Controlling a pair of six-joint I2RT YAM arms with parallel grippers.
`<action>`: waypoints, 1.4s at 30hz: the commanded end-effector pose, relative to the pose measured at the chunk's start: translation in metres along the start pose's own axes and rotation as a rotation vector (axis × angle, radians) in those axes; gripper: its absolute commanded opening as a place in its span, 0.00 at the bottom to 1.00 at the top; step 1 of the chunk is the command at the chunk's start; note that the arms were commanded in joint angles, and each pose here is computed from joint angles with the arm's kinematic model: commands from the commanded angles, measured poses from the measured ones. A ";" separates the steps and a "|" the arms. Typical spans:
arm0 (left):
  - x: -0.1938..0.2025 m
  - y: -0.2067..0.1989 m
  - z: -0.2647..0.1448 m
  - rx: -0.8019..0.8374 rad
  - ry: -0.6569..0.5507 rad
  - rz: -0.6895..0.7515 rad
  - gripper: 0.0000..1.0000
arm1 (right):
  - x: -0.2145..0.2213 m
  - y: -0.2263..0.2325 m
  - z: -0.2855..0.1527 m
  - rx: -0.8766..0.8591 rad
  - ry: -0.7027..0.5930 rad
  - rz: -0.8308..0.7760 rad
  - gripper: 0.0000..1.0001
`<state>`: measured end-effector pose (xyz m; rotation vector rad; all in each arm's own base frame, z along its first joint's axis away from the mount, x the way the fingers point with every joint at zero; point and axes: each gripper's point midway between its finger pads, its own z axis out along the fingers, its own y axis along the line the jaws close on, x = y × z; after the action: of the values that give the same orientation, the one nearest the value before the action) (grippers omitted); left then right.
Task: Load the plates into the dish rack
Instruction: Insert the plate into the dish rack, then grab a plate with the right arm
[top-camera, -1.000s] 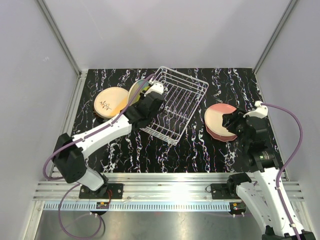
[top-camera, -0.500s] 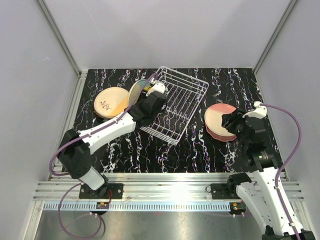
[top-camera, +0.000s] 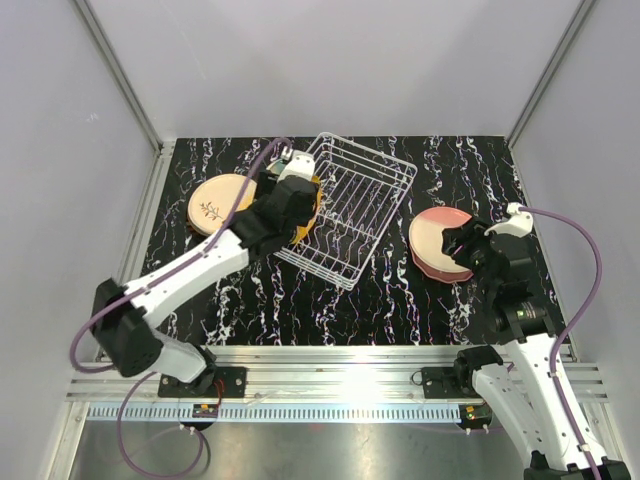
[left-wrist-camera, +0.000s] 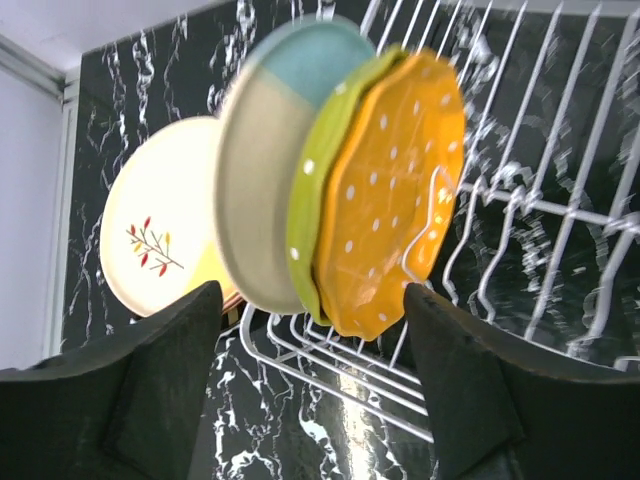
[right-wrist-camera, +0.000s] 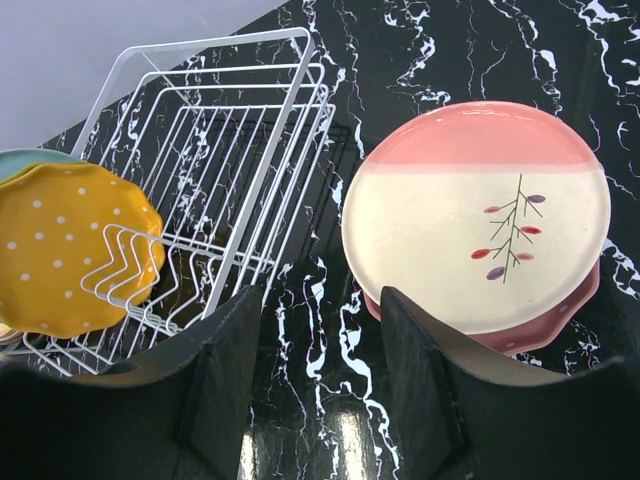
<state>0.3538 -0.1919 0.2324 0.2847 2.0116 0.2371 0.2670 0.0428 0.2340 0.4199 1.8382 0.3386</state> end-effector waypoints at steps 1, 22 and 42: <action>-0.059 0.026 -0.045 0.067 -0.174 -0.143 0.81 | -0.001 0.007 0.003 -0.030 0.000 -0.003 0.59; -0.022 0.118 -0.091 -0.081 -0.382 -0.273 0.99 | 0.023 -0.040 0.003 0.222 0.050 0.091 0.62; -0.032 0.119 -0.117 -0.017 -0.448 -0.341 0.99 | 0.092 -0.031 0.074 0.132 0.356 -0.116 0.52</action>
<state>0.2745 -0.0905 0.3339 0.0154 1.6242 0.0189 0.2856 0.0458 0.1068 0.5154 2.2528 0.1897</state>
